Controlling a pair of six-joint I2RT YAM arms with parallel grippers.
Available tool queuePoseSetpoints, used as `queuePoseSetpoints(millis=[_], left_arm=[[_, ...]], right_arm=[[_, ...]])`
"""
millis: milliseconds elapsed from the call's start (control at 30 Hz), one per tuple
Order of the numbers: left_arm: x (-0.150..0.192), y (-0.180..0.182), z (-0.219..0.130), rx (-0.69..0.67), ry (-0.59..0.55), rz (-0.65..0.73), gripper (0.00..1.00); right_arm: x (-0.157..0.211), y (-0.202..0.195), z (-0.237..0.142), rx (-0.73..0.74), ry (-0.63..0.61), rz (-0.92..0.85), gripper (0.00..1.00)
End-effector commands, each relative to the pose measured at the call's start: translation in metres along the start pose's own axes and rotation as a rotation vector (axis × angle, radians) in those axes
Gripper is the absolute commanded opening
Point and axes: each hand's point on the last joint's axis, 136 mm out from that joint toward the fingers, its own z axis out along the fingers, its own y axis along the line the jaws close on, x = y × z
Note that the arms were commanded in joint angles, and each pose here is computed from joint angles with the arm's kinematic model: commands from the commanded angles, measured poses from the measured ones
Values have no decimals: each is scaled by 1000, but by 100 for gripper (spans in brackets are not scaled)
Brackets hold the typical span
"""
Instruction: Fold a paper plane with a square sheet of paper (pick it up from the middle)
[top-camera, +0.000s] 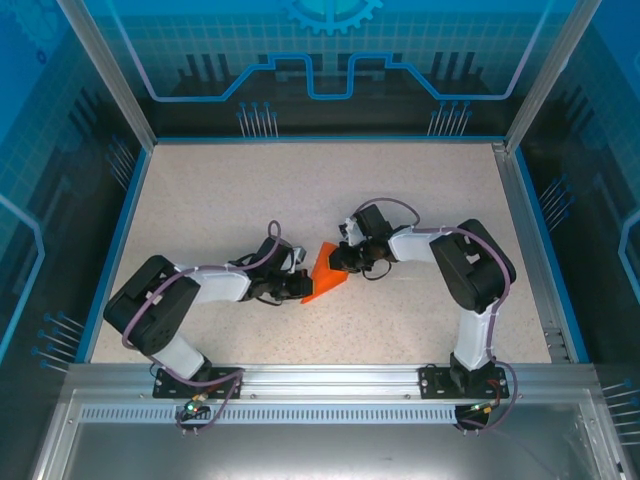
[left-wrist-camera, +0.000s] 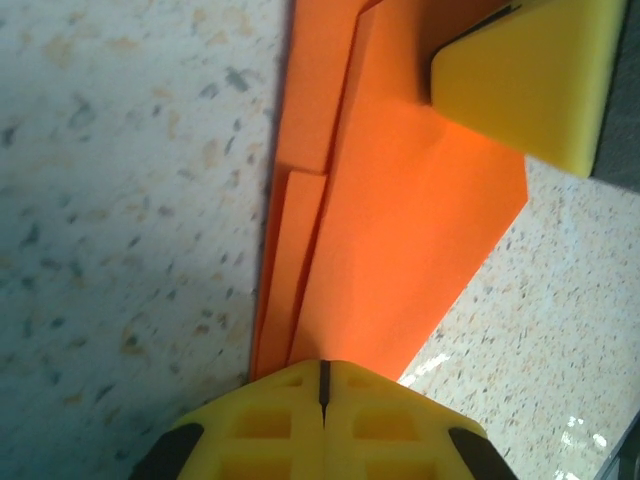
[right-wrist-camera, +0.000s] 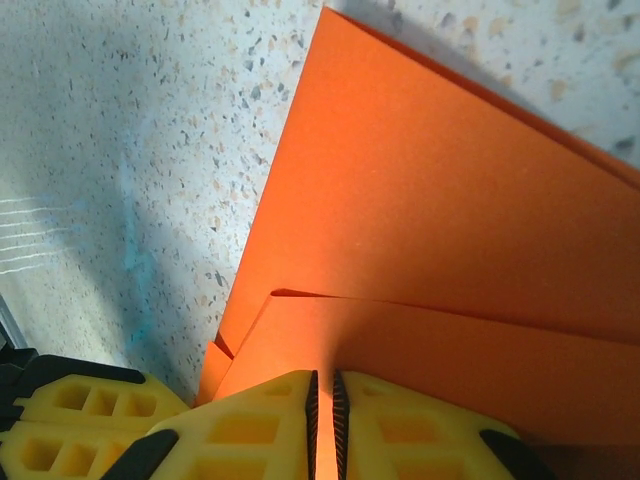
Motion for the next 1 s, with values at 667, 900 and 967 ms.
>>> queuePoseSetpoints(millis=[667, 900, 967], left_arm=[[12, -27, -16, 117, 82, -65, 19], [27, 8, -9, -10, 110, -104, 17], [35, 18, -8, -31, 123, -120, 16]], right_arm=[[32, -52, 17, 150, 73, 54, 16], [33, -53, 16, 155, 77, 53, 16], [33, -54, 16, 159, 77, 52, 16]])
